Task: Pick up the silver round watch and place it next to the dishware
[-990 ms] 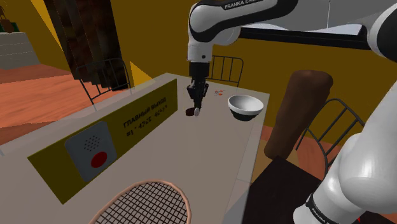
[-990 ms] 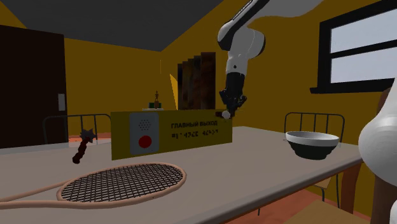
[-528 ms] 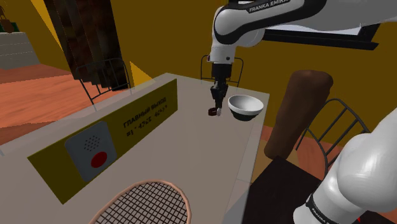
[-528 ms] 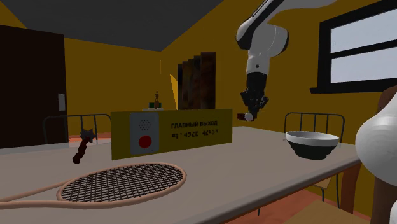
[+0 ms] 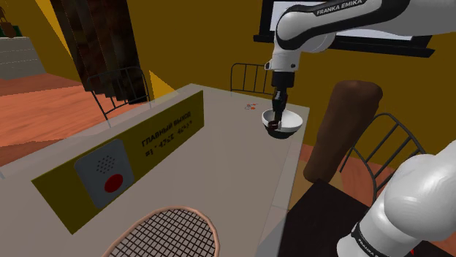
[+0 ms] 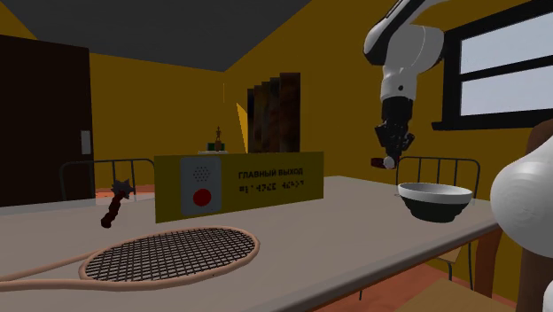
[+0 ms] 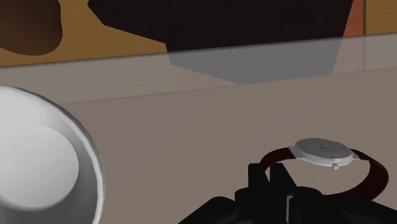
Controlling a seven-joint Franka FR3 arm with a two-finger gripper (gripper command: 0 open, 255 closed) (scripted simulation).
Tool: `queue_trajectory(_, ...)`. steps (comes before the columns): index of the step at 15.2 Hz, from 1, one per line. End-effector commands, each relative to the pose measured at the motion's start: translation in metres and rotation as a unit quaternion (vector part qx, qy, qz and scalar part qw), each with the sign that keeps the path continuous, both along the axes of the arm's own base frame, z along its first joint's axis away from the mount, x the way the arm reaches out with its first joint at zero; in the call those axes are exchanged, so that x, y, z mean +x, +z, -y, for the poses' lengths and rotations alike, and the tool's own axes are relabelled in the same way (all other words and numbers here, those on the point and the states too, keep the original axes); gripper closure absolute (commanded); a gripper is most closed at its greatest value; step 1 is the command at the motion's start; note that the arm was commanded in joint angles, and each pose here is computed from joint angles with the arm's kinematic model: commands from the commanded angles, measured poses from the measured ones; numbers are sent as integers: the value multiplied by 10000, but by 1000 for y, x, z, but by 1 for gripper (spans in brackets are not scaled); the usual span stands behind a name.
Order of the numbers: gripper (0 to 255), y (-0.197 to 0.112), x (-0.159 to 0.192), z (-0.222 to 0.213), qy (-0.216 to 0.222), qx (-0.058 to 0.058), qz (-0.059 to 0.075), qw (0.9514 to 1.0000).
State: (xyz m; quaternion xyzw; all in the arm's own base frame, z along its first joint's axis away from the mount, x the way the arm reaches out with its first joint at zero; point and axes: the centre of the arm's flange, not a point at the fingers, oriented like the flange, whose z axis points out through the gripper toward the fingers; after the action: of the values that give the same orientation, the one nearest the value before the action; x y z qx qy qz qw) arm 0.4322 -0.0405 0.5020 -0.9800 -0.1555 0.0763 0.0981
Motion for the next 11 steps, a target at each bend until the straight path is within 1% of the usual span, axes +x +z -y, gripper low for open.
queue_trajectory(1,255,-4,-9,9,6,4,-1,10000)
queue_trajectory(11,255,-57,-9,9,6,4,-1,10000)
